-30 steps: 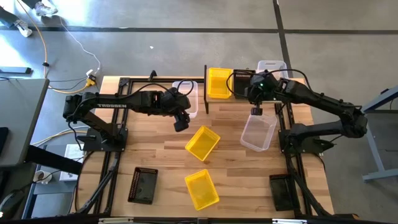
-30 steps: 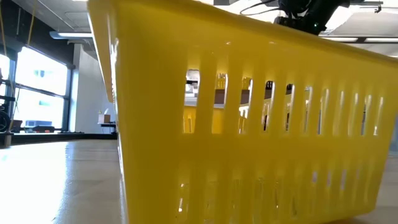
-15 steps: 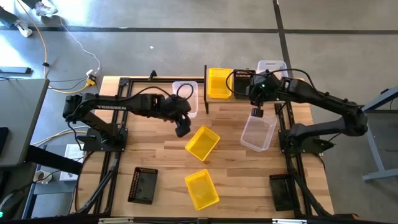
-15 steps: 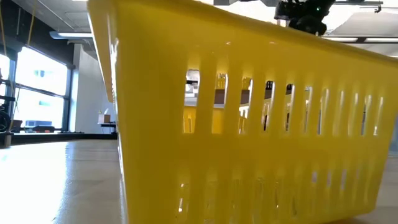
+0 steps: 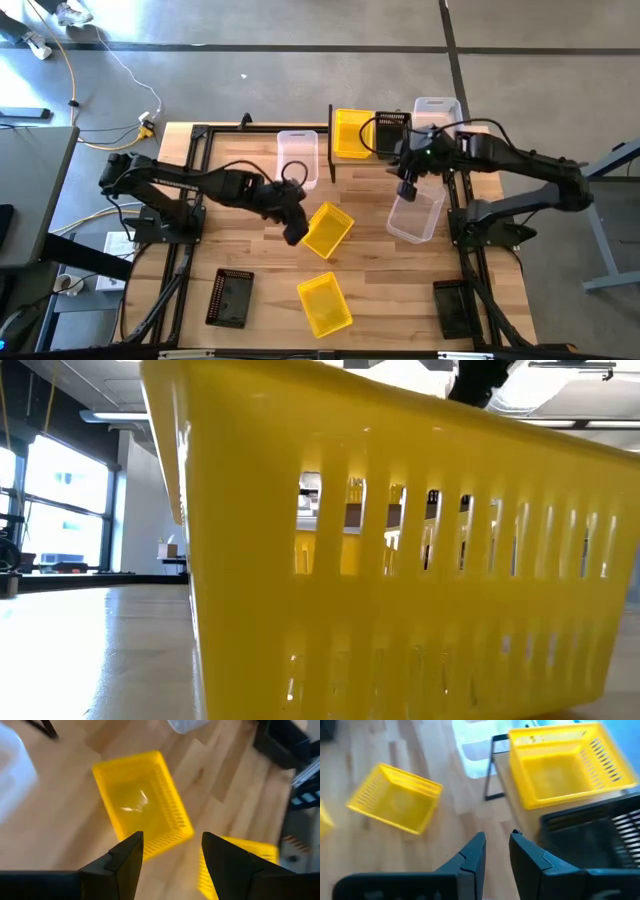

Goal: Stack baskets on shelf by color
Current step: Stack the bottom yellow bin on top of the other yellow bin on the shelf

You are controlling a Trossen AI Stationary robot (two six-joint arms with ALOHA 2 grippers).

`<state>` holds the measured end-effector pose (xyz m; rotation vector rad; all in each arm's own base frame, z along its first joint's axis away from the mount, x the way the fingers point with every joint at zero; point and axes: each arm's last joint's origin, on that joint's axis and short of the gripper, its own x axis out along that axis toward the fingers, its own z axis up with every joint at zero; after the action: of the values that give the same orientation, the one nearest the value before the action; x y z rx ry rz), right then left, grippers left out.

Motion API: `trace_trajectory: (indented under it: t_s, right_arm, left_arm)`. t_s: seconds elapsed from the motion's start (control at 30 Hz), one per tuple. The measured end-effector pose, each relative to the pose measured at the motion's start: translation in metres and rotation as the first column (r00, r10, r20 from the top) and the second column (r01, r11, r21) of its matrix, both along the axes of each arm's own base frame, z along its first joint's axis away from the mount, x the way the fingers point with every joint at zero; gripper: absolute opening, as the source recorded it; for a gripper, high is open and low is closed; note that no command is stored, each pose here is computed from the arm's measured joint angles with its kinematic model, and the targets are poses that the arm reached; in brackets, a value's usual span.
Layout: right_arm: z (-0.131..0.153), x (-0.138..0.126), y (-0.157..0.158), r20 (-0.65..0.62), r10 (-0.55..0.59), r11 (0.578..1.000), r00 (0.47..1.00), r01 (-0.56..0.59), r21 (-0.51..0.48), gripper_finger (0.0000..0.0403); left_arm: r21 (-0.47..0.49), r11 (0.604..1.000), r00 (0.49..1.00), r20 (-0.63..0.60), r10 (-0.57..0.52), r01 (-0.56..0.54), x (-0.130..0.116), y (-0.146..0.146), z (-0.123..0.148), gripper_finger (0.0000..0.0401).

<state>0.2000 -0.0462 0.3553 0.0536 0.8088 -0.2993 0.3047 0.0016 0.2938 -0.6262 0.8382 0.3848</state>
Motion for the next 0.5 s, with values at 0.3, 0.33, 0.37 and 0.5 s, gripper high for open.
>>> trace_trajectory:
  t_s: [0.3,0.33,0.37,0.5]
  right_arm:
    - [0.0,0.005,0.03,0.057,-0.119,0.965,0.991,0.102,0.241,0.0073]
    - [0.0,0.005,0.033,0.059,-0.121,0.961,0.991,0.102,0.256,0.0073]
    - [0.0,0.006,0.036,0.059,-0.124,0.957,0.99,0.104,0.272,0.0073]
    - [0.0,0.006,0.046,0.059,-0.149,0.935,0.987,0.121,0.333,0.0073]
  left_arm:
    - [-0.262,0.951,0.986,-0.015,0.167,-0.165,-0.004,-0.048,0.0,0.0192]
    - [-0.267,0.948,0.985,-0.016,0.172,-0.17,-0.004,-0.053,0.0,0.0192]
    - [-0.272,0.946,0.984,-0.016,0.18,-0.178,-0.005,-0.058,0.0,0.0192]
    - [-0.282,0.937,0.977,-0.009,0.214,-0.208,-0.01,-0.077,0.0,0.0192]
